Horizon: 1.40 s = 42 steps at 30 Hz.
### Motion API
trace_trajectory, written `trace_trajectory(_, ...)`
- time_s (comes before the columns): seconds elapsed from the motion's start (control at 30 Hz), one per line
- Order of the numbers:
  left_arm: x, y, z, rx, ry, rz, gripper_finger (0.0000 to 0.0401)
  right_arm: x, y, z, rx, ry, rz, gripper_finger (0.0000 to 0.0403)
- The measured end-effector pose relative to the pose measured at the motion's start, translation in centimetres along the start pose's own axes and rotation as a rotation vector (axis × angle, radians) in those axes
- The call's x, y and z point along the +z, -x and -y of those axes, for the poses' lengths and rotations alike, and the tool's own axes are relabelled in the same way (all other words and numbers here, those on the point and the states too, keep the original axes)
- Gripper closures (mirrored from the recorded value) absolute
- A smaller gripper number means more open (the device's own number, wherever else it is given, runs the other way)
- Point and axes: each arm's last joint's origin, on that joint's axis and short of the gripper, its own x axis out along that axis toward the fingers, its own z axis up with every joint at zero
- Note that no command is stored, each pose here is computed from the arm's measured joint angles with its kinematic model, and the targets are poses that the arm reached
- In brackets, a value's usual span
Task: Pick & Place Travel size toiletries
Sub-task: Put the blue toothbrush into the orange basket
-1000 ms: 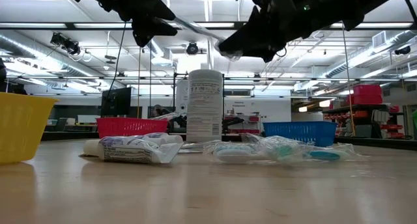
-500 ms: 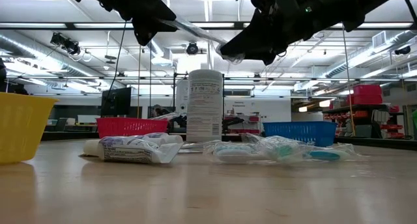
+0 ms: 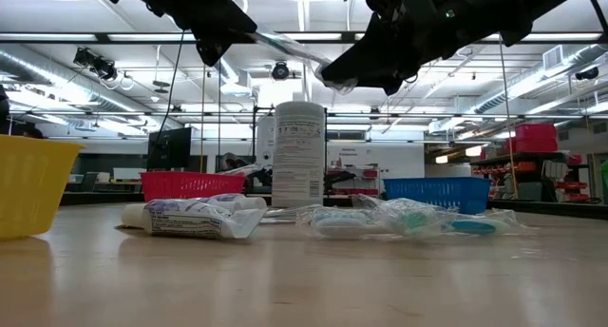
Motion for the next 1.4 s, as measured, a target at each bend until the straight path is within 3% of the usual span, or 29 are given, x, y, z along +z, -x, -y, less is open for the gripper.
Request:
trace_trajectory(0.3,0.00,0.00,0.00,0.001,0.000,0.000,0.0323,0.00,0.00,0.00,0.001,0.000,0.000,0.0329)
trace_trajectory(0.5,-0.02,0.00,-0.01,0.004,0.001,0.000,0.0347,-0.01,-0.01,0.00,0.000,0.000,0.000,0.0329)
trace_trajectory(1.4,-0.07,-0.01,-0.05,0.011,0.001,-0.003,0.0347,0.00,-0.01,0.00,0.001,0.000,0.000,0.0306)
